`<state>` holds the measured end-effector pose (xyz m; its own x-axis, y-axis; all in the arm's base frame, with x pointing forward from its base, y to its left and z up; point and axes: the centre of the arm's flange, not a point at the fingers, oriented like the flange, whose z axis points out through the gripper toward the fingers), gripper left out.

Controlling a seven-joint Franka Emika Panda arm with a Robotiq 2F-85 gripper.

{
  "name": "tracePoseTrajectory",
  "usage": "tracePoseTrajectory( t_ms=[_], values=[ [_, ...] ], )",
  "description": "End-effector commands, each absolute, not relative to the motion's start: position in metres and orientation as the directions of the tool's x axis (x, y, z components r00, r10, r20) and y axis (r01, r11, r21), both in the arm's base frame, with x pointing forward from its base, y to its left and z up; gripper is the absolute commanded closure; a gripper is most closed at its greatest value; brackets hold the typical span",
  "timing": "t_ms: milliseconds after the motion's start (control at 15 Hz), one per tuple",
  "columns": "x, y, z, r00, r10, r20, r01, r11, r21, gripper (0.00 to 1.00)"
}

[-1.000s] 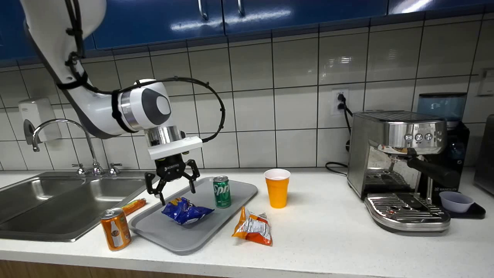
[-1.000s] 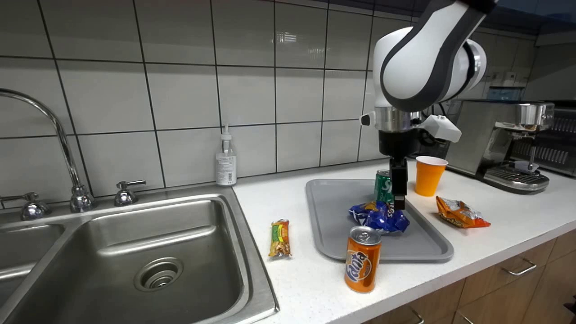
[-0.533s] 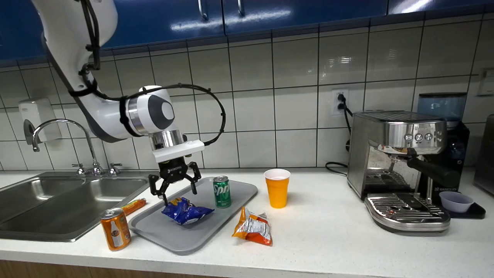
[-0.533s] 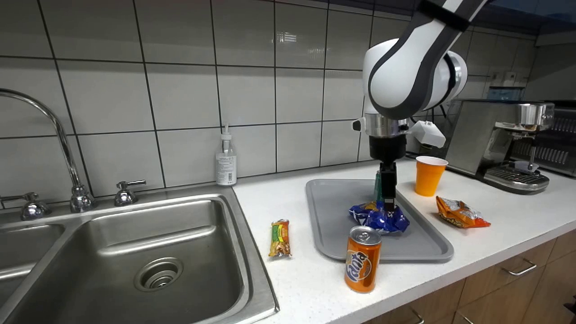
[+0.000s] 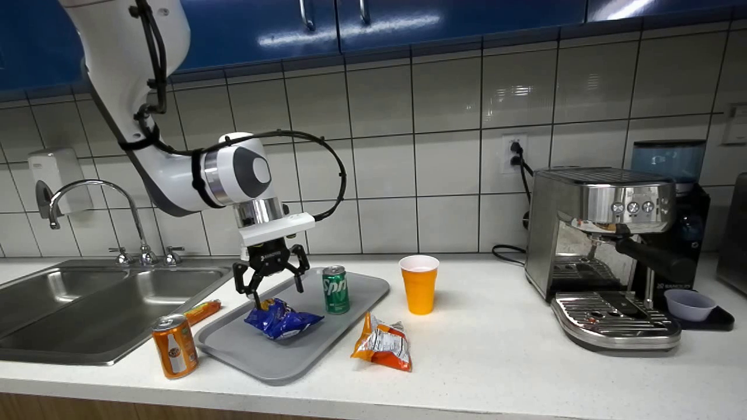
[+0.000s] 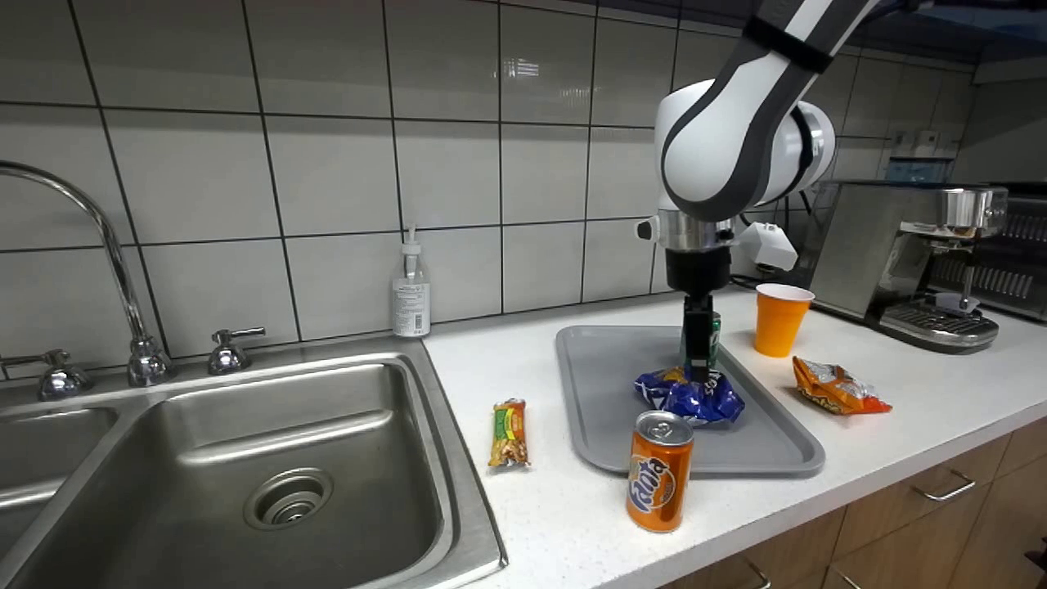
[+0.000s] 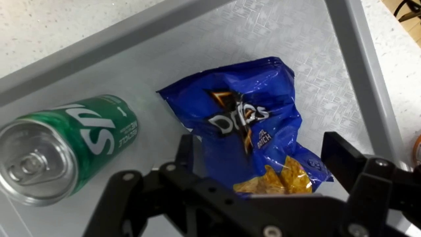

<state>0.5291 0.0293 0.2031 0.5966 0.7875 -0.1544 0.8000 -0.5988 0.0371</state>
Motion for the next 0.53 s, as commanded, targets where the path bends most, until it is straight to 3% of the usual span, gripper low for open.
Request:
tracePoseTrajectory(
  t_ms=[0,267,333,467],
  values=[
    [0.5409,0.0236,0.2035,0.586,0.796,-0.153,0.807,-0.59,0.022,0.0],
    [0.5412,0.0216,0.2014,0.59,0.793,-0.155,0.804,-0.594,0.02,0.0],
    [0.5415,0.0211,0.2006,0.595,0.788,-0.156,0.8,-0.6,0.022,0.25],
    [0.5417,0.0199,0.2002,0.599,0.785,-0.157,0.797,-0.603,0.021,0.34]
  ],
)
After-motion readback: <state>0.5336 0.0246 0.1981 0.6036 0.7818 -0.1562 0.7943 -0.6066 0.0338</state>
